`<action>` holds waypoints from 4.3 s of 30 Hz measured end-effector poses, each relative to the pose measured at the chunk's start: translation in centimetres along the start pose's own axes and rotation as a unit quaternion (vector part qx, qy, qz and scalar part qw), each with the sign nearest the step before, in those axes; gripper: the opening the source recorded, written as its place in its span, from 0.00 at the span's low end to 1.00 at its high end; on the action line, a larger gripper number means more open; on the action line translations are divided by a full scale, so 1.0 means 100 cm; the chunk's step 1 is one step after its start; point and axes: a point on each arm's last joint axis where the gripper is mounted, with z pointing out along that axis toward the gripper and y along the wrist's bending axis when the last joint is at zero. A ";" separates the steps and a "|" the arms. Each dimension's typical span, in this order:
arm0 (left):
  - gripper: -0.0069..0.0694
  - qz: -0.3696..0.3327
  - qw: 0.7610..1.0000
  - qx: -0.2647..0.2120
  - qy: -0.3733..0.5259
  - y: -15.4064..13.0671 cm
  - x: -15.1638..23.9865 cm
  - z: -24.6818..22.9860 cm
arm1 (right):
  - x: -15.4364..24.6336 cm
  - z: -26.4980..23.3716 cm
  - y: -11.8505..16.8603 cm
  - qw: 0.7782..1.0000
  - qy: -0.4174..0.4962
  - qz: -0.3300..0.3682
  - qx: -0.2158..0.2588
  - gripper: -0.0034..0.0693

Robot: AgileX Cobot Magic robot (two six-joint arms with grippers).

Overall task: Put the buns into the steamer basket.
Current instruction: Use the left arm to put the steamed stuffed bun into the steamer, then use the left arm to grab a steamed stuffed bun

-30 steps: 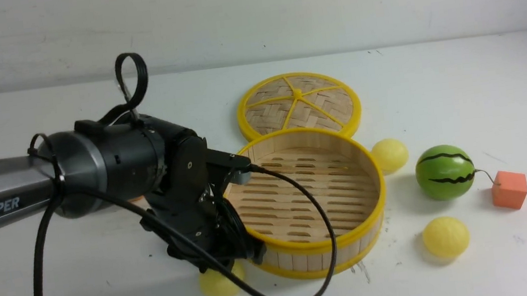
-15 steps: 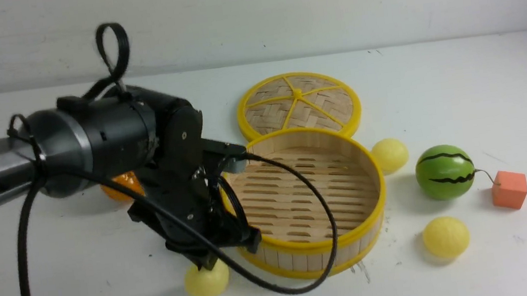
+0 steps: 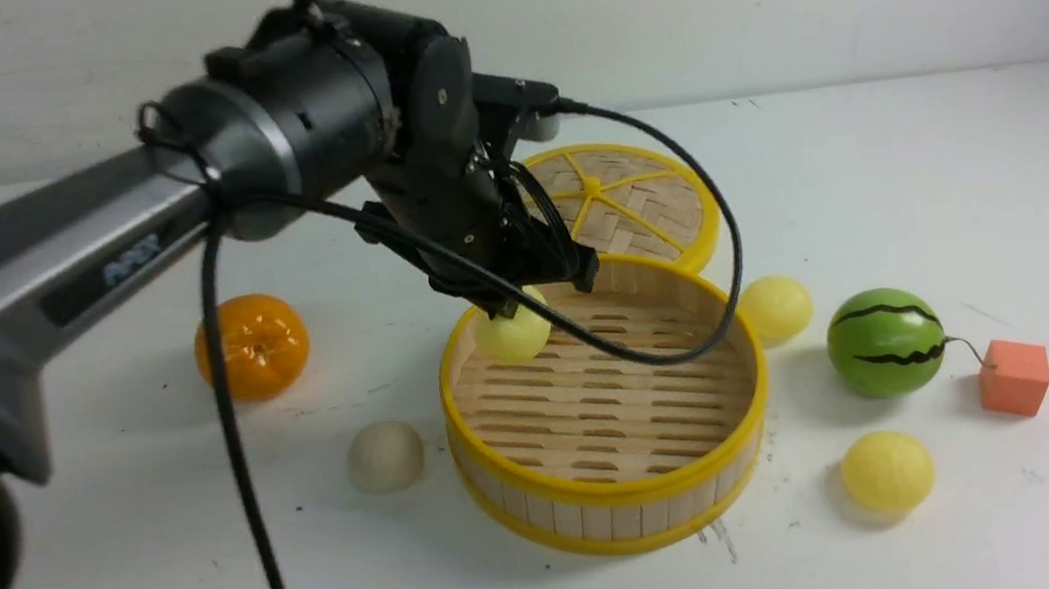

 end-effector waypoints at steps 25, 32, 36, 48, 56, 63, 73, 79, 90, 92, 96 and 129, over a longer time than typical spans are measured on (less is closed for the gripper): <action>0.35 -0.050 0.991 -0.018 0.119 0.050 0.049 -0.080 | 0.000 0.000 0.000 1.000 0.000 0.000 0.000 0.38; 0.13 -0.043 0.992 -0.003 0.116 0.054 0.084 -0.025 | 0.000 0.000 0.000 1.000 0.000 0.000 0.000 0.38; 0.18 -0.043 0.996 -0.002 0.079 0.055 0.078 -0.015 | 0.000 0.000 0.000 1.000 0.000 0.000 0.000 0.38; 0.44 -0.085 0.994 0.024 0.059 0.078 0.078 0.004 | 0.000 0.000 0.000 1.000 0.000 0.000 0.000 0.38; 0.45 -0.048 0.995 0.061 0.059 0.073 0.079 0.013 | 0.000 0.000 0.000 1.000 0.000 0.000 0.000 0.38; 0.45 -0.032 0.997 0.047 0.060 0.076 0.080 0.017 | 0.000 0.000 0.000 1.000 0.000 0.000 0.000 0.38; 0.42 -0.027 0.998 0.040 0.049 0.078 0.078 0.018 | 0.000 0.000 0.000 1.000 0.000 0.000 0.000 0.38; 0.20 -0.026 0.997 0.040 0.060 0.078 0.081 0.027 | 0.000 0.000 0.000 1.000 0.000 0.000 0.000 0.38; 0.26 -0.026 0.997 0.041 0.061 0.078 0.079 0.027 | 0.000 0.000 0.000 1.000 0.000 0.000 0.000 0.38; 0.33 -0.026 0.997 0.042 0.064 0.078 0.080 0.027 | 0.000 0.000 0.000 1.000 0.000 0.000 0.000 0.38; 0.44 -0.026 0.996 0.043 0.068 0.078 0.080 0.027 | 0.000 0.000 0.000 1.000 0.000 0.000 0.000 0.38; 0.49 -0.022 0.995 0.044 0.084 0.078 0.081 0.030 | 0.000 0.000 0.000 1.000 0.000 0.000 0.000 0.38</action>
